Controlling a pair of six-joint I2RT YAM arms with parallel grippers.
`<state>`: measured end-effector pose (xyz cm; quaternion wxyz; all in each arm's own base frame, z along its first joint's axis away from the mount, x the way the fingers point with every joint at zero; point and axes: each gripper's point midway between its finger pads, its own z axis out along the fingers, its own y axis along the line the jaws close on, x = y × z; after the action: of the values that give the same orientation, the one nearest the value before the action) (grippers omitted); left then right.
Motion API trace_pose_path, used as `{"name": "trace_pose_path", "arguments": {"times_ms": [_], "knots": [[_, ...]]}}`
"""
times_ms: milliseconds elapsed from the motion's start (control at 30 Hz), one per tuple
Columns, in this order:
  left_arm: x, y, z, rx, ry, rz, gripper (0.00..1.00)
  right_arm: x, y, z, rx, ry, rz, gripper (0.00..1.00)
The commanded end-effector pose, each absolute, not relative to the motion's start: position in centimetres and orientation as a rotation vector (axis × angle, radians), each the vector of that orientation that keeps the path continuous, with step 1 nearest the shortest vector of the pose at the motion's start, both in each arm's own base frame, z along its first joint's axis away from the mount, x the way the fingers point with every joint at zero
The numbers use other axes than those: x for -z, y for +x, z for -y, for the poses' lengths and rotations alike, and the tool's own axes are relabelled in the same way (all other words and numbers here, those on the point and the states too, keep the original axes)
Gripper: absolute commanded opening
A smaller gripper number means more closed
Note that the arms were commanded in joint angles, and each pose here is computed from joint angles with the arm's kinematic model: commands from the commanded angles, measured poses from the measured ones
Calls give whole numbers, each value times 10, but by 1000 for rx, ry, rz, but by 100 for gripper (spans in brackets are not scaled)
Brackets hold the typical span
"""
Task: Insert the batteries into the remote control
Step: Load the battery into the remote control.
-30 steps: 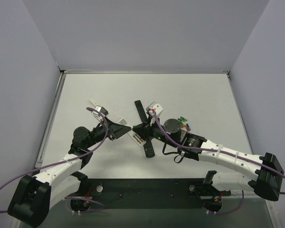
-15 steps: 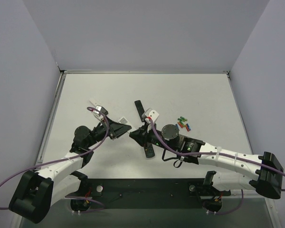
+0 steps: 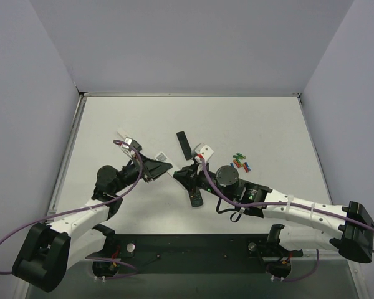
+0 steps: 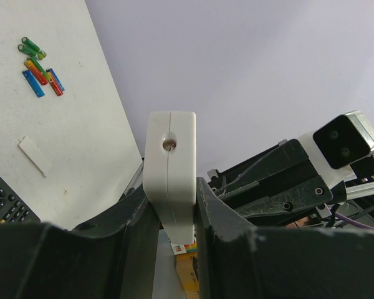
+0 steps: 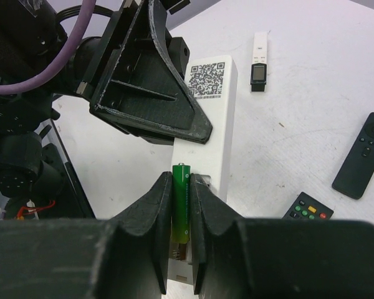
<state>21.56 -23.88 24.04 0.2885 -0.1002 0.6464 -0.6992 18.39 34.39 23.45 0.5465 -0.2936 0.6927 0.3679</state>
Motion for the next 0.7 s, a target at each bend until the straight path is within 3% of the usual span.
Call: {"name": "trace_pose_path", "arguments": {"times_ms": [0, 667], "knots": [[-269, 211, 237, 1896, -175, -1614, 0, -262, 185, -346, -912, -648, -1557, 7], [-283, 211, 239, 1924, -189, -1549, 0, -245, 176, -358, -949, -684, -1597, 15]]}}
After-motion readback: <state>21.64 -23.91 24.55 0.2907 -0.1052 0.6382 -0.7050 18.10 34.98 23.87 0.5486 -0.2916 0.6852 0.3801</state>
